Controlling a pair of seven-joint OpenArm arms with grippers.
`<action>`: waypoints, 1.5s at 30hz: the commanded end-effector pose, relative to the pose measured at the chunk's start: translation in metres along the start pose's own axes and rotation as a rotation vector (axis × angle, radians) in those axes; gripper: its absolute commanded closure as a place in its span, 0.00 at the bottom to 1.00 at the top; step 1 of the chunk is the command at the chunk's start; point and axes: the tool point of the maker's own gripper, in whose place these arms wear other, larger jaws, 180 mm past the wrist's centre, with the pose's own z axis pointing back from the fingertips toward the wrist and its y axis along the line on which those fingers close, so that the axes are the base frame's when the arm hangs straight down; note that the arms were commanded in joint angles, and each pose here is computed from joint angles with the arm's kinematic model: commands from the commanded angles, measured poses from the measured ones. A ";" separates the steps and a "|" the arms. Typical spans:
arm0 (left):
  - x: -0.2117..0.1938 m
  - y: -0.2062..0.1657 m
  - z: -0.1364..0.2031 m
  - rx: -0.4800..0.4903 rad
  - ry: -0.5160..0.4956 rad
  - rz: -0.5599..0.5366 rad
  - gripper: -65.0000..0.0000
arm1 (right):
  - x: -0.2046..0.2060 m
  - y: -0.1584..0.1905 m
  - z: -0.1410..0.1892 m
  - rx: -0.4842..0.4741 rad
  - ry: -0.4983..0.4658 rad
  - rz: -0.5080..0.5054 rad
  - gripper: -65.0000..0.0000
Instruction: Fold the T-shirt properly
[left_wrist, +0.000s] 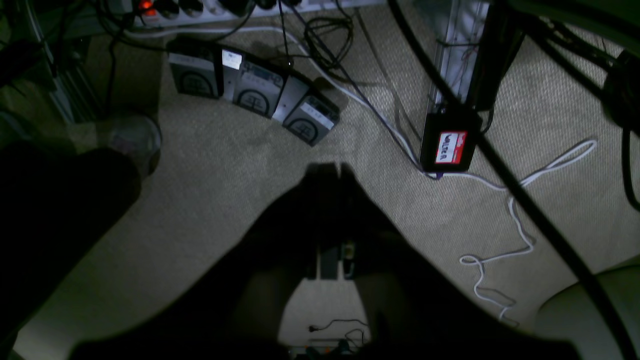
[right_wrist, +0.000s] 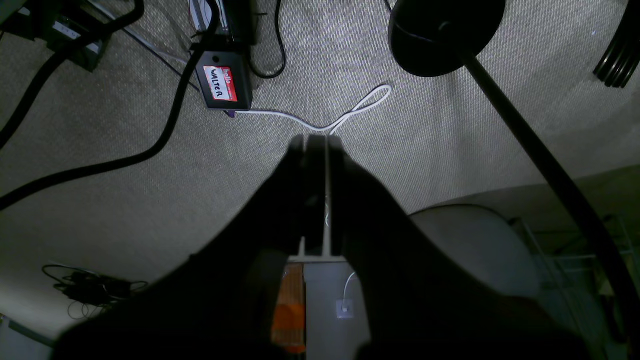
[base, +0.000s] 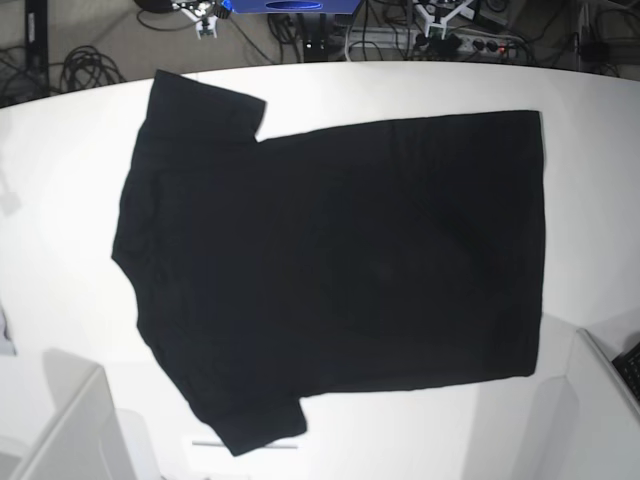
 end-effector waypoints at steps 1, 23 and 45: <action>-0.002 0.003 0.000 0.008 0.000 0.001 1.00 | -0.010 -0.004 0.000 -0.010 0.016 0.005 1.00; -0.034 0.014 0.032 -0.016 -0.211 -0.177 1.00 | -0.063 0.005 0.008 0.002 -0.076 0.002 1.00; 0.019 0.042 0.131 0.016 -0.545 -0.210 1.00 | -0.041 -0.013 0.097 0.005 -0.376 -0.240 1.00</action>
